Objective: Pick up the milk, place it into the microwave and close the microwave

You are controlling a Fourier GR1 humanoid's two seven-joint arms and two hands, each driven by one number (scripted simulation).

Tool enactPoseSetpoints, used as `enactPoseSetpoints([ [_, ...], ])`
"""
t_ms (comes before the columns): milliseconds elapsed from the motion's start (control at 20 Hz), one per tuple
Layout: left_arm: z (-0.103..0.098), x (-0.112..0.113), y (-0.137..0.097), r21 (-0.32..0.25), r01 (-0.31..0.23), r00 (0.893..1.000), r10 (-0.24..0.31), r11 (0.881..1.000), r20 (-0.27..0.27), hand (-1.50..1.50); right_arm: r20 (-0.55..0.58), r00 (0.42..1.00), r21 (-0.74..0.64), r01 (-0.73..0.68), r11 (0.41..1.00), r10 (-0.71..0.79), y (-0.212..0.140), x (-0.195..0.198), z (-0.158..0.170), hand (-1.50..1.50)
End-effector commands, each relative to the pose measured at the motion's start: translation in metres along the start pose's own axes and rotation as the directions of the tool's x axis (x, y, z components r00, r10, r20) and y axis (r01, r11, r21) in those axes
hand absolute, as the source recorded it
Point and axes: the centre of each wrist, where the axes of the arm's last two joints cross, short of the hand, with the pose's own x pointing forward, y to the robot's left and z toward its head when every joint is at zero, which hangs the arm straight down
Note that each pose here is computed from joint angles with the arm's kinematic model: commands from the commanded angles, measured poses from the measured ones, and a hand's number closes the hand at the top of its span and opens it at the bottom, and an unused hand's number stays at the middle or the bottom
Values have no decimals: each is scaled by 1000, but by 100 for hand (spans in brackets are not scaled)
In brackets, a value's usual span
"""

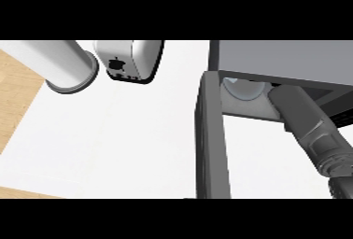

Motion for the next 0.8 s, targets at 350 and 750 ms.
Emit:
enactPoseSetpoints([
  [350,-16,-13,-7,-116,0,999,-5,993,-38,-150,138,978,75,149,986,-158,11,35,-6,-150],
  [750,-21,-19,-19,-182,-36,999,29,983,-40,-150,90,930,199,334,921,-357,14,31,-1,-150],
])
